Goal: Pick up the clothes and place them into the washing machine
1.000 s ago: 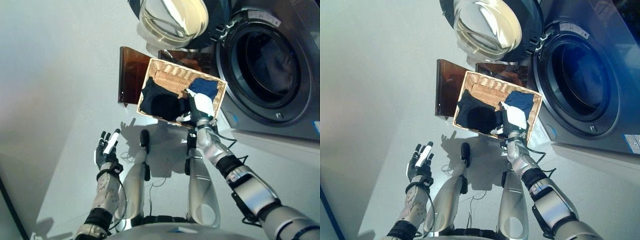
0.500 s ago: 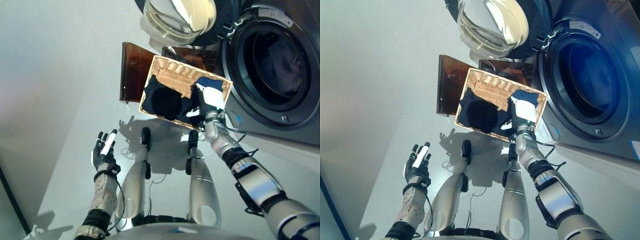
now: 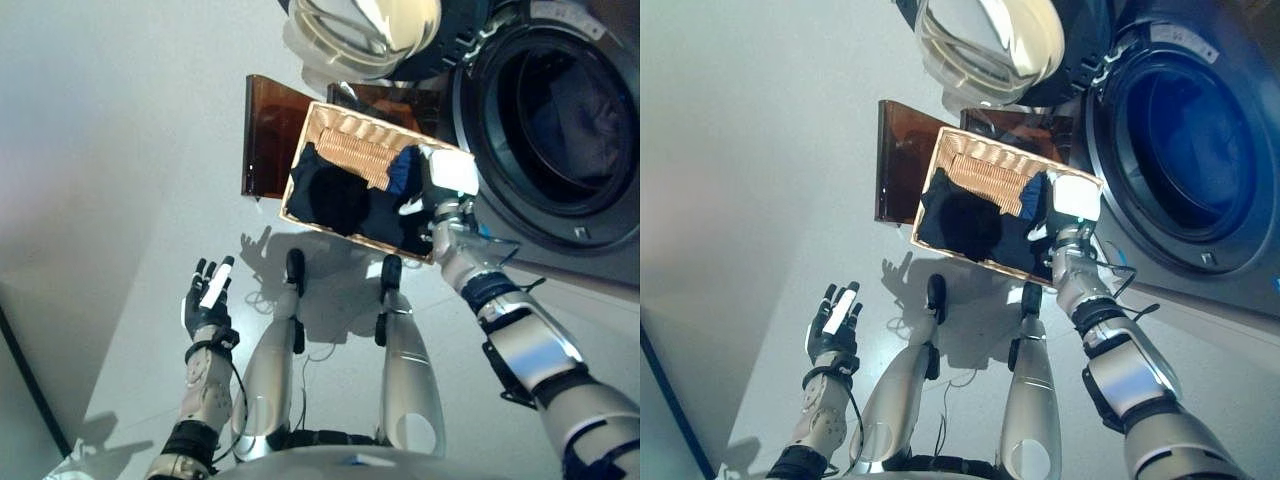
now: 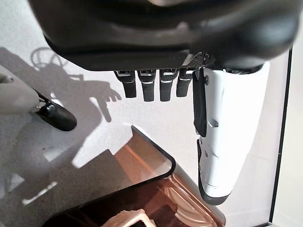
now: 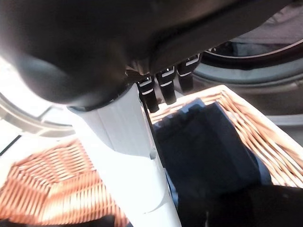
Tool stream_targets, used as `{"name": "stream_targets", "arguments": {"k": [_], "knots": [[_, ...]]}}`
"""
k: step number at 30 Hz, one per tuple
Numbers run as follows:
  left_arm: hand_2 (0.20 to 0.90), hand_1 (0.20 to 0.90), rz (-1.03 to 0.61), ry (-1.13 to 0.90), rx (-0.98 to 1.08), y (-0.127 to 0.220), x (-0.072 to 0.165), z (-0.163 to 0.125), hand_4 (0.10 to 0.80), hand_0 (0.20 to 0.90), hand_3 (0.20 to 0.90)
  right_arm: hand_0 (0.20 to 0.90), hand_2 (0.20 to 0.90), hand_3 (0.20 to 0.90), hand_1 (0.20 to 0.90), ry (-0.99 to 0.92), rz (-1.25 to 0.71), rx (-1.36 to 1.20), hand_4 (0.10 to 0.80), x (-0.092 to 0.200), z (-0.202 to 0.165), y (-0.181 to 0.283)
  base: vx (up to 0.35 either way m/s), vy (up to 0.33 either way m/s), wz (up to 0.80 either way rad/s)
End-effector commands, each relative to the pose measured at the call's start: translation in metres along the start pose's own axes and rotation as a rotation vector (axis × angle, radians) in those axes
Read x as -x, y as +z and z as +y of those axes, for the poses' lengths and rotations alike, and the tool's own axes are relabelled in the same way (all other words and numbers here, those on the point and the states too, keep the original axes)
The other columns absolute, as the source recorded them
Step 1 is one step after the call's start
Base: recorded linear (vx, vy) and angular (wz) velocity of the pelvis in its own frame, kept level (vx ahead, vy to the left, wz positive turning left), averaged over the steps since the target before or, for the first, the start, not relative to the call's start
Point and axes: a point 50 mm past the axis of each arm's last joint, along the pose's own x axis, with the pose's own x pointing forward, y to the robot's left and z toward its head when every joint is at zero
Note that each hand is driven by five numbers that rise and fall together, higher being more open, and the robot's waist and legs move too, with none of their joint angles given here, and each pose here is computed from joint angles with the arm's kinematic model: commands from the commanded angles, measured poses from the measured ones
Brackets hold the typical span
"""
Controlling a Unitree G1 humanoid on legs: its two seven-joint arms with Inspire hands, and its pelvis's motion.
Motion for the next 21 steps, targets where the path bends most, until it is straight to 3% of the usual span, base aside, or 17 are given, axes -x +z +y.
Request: {"name": "stream_targets", "arguments": {"k": [1,21], "knots": [[0.900,0.900,-0.137,-0.033,-0.022,0.035,0.006,0.015,0.800,0.900,0.900,0.900,0.900,0.900,0.900,-0.153,-0.041,0.052,0.800,-0.021,-0.044,0.007,-0.023,0.002,0.06],[0.900,0.900,-0.181,-0.129,-0.003,0.048,0.014,-0.001,0.800,0.900,0.900,0.900,0.900,0.900,0.900,-0.190,-0.019,0.087,0.800,-0.037,-0.074,0.004,-0.011,0.003,0.03]]}}
